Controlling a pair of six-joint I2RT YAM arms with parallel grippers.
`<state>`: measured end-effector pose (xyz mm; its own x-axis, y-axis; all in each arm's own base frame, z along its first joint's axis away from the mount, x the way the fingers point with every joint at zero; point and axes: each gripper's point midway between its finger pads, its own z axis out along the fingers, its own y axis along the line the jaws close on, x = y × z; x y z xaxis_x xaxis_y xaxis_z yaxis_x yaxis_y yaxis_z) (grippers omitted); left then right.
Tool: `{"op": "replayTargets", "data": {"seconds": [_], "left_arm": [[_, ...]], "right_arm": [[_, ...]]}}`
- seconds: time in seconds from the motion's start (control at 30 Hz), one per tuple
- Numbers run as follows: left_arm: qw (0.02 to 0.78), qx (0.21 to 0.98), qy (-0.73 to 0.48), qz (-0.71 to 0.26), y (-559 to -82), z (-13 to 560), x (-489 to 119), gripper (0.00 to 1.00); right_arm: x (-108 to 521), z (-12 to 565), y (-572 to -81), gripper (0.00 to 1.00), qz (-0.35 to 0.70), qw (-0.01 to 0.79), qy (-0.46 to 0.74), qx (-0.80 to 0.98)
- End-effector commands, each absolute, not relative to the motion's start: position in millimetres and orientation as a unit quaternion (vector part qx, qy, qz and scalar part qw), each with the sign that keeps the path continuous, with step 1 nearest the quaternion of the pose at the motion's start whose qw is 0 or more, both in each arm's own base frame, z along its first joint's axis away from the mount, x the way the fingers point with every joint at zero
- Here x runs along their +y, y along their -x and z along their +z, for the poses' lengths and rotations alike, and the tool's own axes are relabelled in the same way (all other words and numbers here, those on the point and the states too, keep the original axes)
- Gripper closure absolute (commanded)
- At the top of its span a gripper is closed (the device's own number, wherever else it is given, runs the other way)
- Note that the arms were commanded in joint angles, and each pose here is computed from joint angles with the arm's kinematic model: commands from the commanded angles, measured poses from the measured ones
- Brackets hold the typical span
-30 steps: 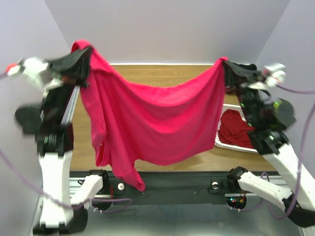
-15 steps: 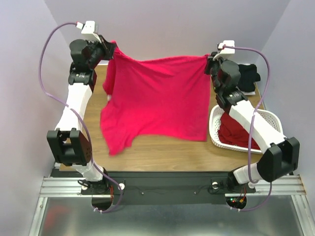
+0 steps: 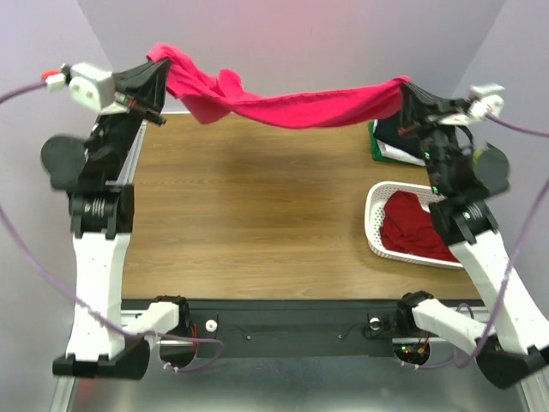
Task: Fold and stack the t-shirts
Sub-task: Flatten the tshirt out
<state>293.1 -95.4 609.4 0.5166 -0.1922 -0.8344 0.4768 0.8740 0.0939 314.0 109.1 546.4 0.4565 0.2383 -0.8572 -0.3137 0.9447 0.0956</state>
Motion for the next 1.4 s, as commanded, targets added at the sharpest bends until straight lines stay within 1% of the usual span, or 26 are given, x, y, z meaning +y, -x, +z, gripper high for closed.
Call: {"op": "replayTargets", "data": {"seconds": [0.0,0.03,0.2,0.33,0.43,0.5,0.6,0.7,0.73,0.77,0.8,0.87,0.9,0.93,1.0,1.03,1.07,1.1,1.13,1.17,1.2,1.23,1.27,1.3,1.33,1.37], "left_arm": [[0.863,0.427,-0.186,-0.196,-256.0,613.2,-101.2,1.0],[0.868,0.413,-0.192,-0.195,-234.7,620.1,-101.1,1.0],[0.884,0.379,-0.202,-0.186,-169.5,637.7,-97.2,1.0],[0.895,0.349,-0.21,-0.179,-134.4,654.5,-95.8,1.0],[0.897,0.341,-0.217,-0.177,-129.4,664.7,-97.2,1.0],[0.893,0.348,-0.222,-0.181,-137.2,665.0,-99.6,1.0],[0.881,0.376,-0.22,-0.186,-171.5,655.7,-102.3,1.0],[0.86,0.429,-0.204,-0.186,-231.5,628.4,-101.9,1.0],[0.844,0.462,-0.196,-0.19,-267.3,606.9,-103.2,1.0],[0.835,0.479,-0.191,-0.192,-287.7,594.5,-103.6,1.0],[0.817,0.512,-0.179,-0.195,-329.4,568.7,-104.4,1.0],[0.795,0.549,-0.165,-0.197,-373.8,538.9,-104.7,1.0],[0.783,0.569,-0.155,-0.197,-397.2,522.4,-103.6,1.0],[0.756,0.608,-0.14,-0.198,-443.2,484.9,-103.9,1.0],[0.715,0.659,-0.122,-0.2,-489.0,438.2,-102.4,1.0],[0.686,0.69,-0.108,-0.206,-532.1,402.0,-103.3,0.99],[0.668,0.707,-0.102,-0.209,-552.1,381.9,-103.3,0.89],[0.637,0.736,-0.091,-0.209,-568.5,354.2,-102.2,0.71],[0.622,0.75,-0.083,-0.208,-602.7,331.8,-102.3,0.44],[0.611,0.76,-0.079,-0.209,-613.8,320.8,-102.7,0.25],[0.599,0.77,-0.075,-0.208,-620.0,311.7,-103.0,0.07],[0.6,0.768,-0.073,-0.211,-627.4,309.0,-104.9,0.01],[0.603,0.766,-0.072,-0.211,-627.7,309.8,-105.3,0.01],[0.62,0.752,-0.074,-0.21,-628.1,320.2,-105.9,0.01],[0.618,0.753,-0.071,-0.215,-617.3,318.9,-106.9,0.01],[0.628,0.744,-0.072,-0.217,-612.6,324.3,-107.1,0.01]], "right_arm": [[111.7,552.5,-275.7,0.99,0.193,0.858,0.068,0.471],[109.7,554.1,-265.3,1.0,0.198,0.861,0.072,0.464],[95.7,570.3,-203.6,0.99,0.22,0.877,0.087,0.418],[82.7,584.4,-175.4,0.99,0.218,0.89,0.081,0.393],[76.0,592.0,-176.0,0.99,0.206,0.894,0.068,0.392],[77.6,591.8,-181.1,0.99,0.204,0.891,0.069,0.399],[76.3,580.6,-204.9,0.99,0.19,0.883,0.046,0.426],[80.3,549.1,-244.4,0.99,0.173,0.863,0.023,0.475],[81.8,536.9,-259.0,0.99,0.165,0.855,0.015,0.492],[77.8,523.1,-275.0,0.99,0.149,0.848,-0.008,0.509],[84.0,494.2,-304.3,0.99,0.137,0.833,-0.018,0.536],[79.0,465.1,-334.9,0.99,0.107,0.82,-0.054,0.559],[86.6,430.2,-368.3,0.99,0.093,0.8,-0.063,0.59],[87.8,413.5,-384.5,0.99,0.081,0.788,-0.072,0.606],[93.4,378.1,-420.6,0.99,0.069,0.763,-0.086,0.637],[96.4,340.6,-455.7,0.99,0.055,0.736,-0.086,0.67],[99.1,324.6,-473.4,0.99,0.059,0.724,-0.086,0.682],[98.2,308.3,-489.4,0.99,0.058,0.711,-0.095,0.694],[89.9,290.5,-509.1,0.99,0.047,0.697,-0.105,0.708],[88.0,270.7,-537.4,0.99,0.037,0.682,-0.113,0.722],[83.9,251.5,-549.3,0.83,0.023,0.657,-0.12,0.744],[77.3,243.1,-566.2,0.36,0.009,0.649,-0.129,0.75],[78.4,237.3,-569.9,0.2,0.007,0.644,-0.126,0.755],[78.8,235.3,-572.1,0.1,0.007,0.643,-0.124,0.756],[82.0,233.9,-572.4,0.0,0.014,0.641,-0.118,0.758],[83.1,235.1,-572.5,0.0,0.017,0.642,-0.117,0.757]]}}
